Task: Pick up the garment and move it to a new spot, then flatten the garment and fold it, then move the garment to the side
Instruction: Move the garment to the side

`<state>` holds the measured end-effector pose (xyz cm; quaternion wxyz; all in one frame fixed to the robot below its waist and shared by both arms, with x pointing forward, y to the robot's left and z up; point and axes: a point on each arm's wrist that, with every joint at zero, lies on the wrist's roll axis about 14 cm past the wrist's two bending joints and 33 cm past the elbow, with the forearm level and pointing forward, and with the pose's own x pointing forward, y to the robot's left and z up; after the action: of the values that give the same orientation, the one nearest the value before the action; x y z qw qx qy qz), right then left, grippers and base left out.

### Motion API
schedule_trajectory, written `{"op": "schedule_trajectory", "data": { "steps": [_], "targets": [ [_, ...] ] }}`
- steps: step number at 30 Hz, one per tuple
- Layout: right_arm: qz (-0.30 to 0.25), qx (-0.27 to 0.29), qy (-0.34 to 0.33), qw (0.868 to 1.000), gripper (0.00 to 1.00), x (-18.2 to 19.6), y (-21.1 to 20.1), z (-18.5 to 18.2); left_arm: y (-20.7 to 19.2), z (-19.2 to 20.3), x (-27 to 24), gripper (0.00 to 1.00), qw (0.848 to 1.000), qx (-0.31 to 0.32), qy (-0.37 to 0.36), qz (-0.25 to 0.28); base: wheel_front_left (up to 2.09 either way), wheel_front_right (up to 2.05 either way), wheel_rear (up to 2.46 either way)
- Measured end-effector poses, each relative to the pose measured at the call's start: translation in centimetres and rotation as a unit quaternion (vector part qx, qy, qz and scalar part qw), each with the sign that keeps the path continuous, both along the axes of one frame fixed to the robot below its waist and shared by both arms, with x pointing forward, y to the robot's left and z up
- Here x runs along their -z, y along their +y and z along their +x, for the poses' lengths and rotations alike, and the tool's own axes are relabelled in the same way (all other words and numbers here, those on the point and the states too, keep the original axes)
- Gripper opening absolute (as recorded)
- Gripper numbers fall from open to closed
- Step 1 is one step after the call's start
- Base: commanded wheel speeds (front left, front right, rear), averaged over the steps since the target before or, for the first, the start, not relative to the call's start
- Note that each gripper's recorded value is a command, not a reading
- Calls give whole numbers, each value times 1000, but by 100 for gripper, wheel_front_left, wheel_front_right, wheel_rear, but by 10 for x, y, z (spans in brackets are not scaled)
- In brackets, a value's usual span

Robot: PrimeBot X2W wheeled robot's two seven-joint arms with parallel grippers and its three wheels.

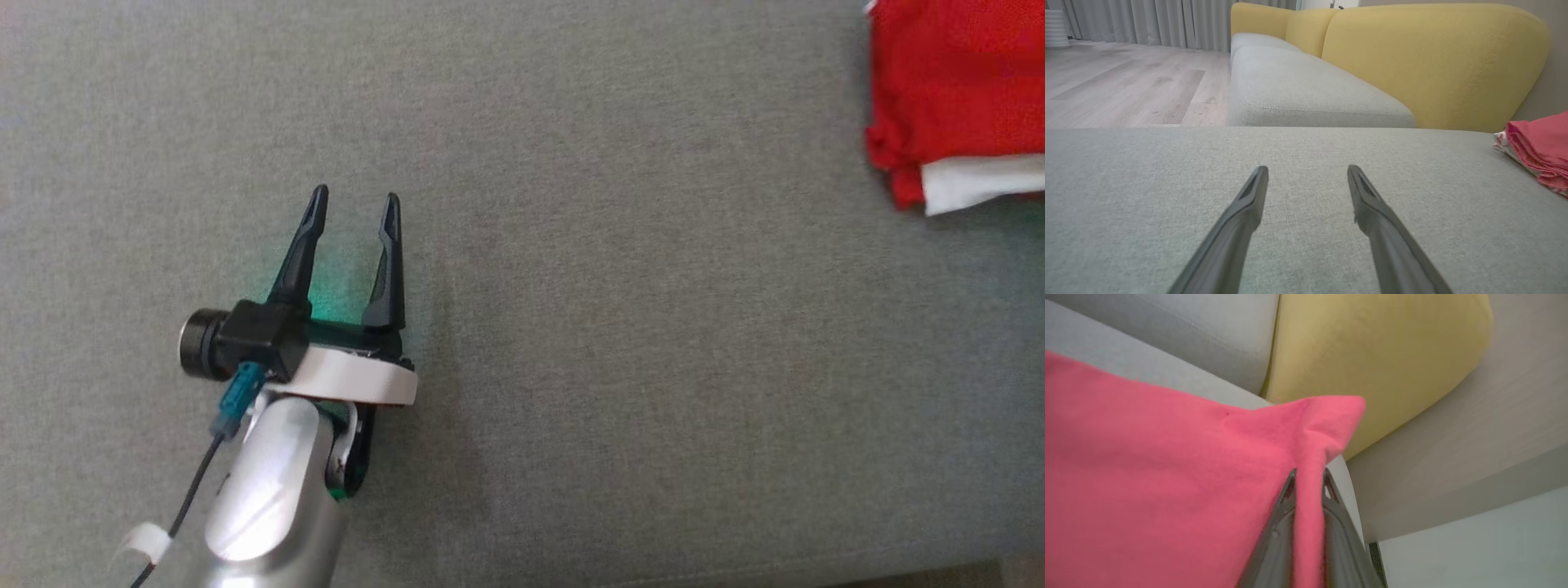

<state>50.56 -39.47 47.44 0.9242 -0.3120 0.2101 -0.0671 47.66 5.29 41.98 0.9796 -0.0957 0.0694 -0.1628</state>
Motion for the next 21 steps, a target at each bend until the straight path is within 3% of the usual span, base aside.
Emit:
{"op": "schedule_trajectory", "data": {
  "steps": [14, 15, 16, 21],
  "targets": [
    [-8, 58, 7, 998, 0, 17, -28, 0, 11, 3, 16, 100, 1000, -11, 17, 3, 0, 0, 0],
    [-5, 60, 2, 998, 82, 15, -29, 0, 10, 3, 15, 100, 1000, -11, 16, 3, 0, 0, 0],
    [-2, 60, -5, 998, 100, 13, -28, 0, 10, 4, 14, 100, 1000, -11, 15, 4, 0, 0, 0],
    [12, 46, -52, 998, 100, -8, -15, 4, 9, 5, -3, 100, 1000, -11, -4, 1, 0, 0, 0]
  ]
}}
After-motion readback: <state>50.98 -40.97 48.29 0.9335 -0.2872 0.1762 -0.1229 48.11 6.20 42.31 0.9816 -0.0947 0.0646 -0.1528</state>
